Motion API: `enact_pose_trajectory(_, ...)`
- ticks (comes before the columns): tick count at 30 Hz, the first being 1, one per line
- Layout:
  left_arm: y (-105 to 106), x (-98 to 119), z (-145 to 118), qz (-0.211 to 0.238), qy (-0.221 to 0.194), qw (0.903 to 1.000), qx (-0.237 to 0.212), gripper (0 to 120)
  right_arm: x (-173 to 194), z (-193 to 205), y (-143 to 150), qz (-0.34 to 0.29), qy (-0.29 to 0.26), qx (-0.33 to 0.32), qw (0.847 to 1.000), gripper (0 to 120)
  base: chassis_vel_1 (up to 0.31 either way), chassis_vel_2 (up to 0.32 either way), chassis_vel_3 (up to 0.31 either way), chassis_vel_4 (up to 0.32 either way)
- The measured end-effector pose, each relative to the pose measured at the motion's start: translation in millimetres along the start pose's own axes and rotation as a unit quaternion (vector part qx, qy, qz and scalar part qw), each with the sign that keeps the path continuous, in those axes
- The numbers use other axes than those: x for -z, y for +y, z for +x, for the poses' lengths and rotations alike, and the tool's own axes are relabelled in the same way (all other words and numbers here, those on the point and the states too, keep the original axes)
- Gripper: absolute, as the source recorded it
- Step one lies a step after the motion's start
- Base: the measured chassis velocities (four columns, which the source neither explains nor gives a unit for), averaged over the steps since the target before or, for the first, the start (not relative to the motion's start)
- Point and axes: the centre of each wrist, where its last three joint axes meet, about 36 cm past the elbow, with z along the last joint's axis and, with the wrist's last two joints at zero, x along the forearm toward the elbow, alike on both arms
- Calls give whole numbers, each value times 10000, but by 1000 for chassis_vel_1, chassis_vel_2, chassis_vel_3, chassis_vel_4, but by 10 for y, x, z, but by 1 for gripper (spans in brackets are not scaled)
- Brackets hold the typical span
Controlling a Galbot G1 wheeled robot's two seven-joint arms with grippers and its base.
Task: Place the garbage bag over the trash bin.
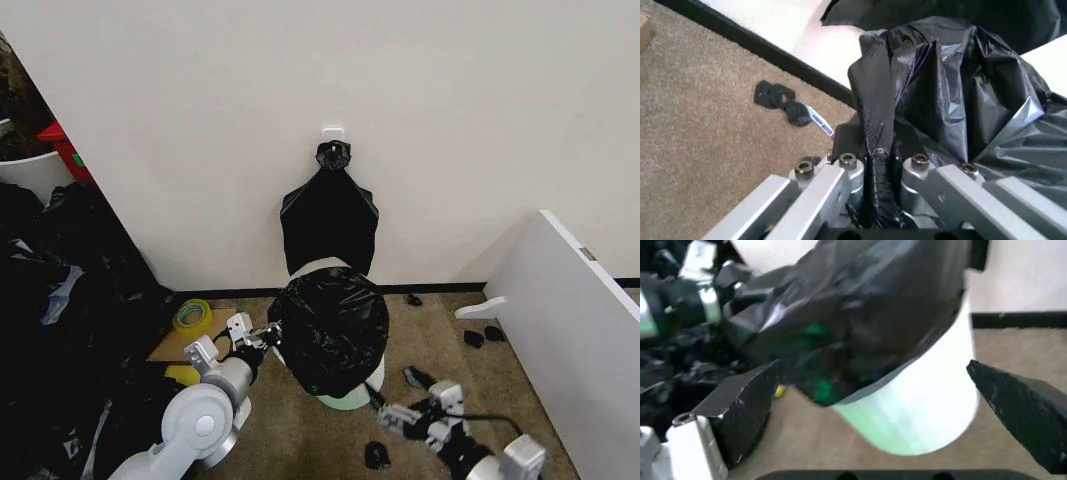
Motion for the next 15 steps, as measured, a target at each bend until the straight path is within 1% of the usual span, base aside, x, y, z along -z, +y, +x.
enact_pose_trajectory(4,-41,5,23,-16,50,10000,-68,4,-107,-46,0,-192,89,229,9995,100,0,0,0,0)
enact_pose_trajectory(8,-78,-17,60,-12,97,9999,-132,4,-164,-105,-23,-260,114,263,9993,98,0,0,0,0)
enact_pose_trajectory(9,-93,-25,78,-9,114,9998,-160,4,-178,-124,-29,-289,122,274,9991,94,0,0,0,0)
enact_pose_trajectory(10,-93,-25,78,-9,114,9998,-160,4,-178,-124,-29,-289,122,274,9991,94,0,0,0,0)
enact_pose_trajectory(13,-124,-55,118,-4,166,9996,-214,4,-239,-182,1,-345,154,365,9986,79,0,0,0,0)
enact_pose_trajectory(14,-124,-55,118,-4,166,9996,-214,4,-239,-182,1,-345,154,365,9986,79,0,0,0,0)
enact_pose_trajectory(15,-127,-60,121,-7,174,9996,-218,4,-253,-193,20,-371,157,395,9984,76,0,0,0,0)
